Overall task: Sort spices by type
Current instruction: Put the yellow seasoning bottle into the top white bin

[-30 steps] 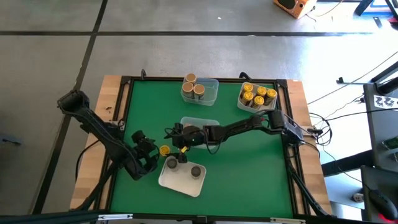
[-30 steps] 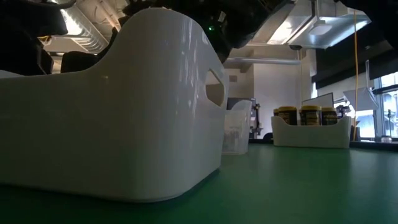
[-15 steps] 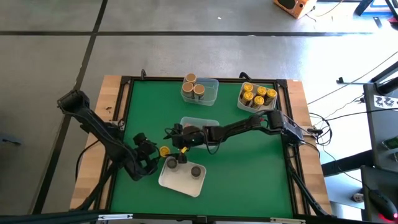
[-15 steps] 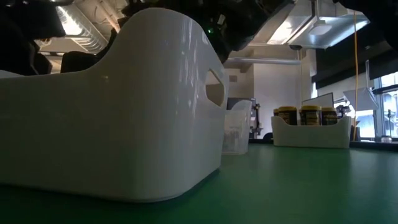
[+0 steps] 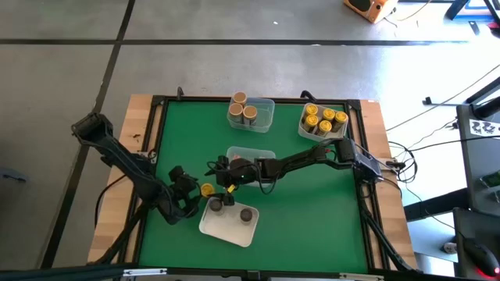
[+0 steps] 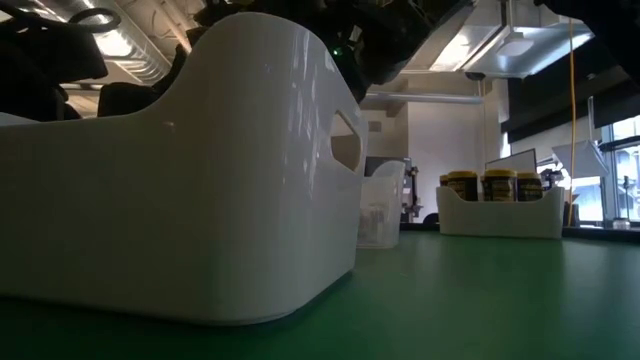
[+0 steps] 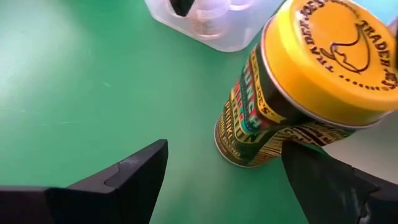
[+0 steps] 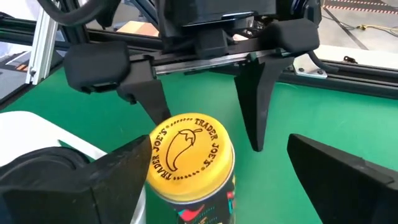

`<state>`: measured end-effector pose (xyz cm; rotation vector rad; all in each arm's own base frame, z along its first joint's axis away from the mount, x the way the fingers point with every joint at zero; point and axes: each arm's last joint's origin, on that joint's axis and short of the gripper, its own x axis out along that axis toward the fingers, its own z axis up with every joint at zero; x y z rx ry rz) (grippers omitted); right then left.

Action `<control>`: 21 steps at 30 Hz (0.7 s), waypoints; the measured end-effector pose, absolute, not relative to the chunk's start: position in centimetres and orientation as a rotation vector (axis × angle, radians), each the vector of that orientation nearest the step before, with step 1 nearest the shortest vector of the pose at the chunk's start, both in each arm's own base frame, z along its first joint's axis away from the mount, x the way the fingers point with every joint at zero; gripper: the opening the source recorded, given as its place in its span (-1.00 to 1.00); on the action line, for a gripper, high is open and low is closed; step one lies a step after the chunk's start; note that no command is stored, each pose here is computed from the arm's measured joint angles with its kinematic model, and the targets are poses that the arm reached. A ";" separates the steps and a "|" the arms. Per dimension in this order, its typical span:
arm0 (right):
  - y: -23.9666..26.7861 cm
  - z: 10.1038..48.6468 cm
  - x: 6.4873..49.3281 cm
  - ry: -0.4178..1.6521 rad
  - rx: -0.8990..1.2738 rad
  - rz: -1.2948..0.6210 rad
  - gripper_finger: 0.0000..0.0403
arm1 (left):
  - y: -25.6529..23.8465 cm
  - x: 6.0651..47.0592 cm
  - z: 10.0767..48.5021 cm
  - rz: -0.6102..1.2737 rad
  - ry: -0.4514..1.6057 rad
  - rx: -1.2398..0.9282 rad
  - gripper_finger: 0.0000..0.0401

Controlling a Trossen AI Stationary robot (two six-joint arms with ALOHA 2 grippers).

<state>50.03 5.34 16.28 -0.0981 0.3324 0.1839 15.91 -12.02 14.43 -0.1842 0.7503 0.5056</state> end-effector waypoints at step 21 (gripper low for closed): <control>5.4 15.8 49.9 0.366 -0.091 0.199 0.86 | -11.1 16.8 14.5 0.540 0.739 -0.175 0.55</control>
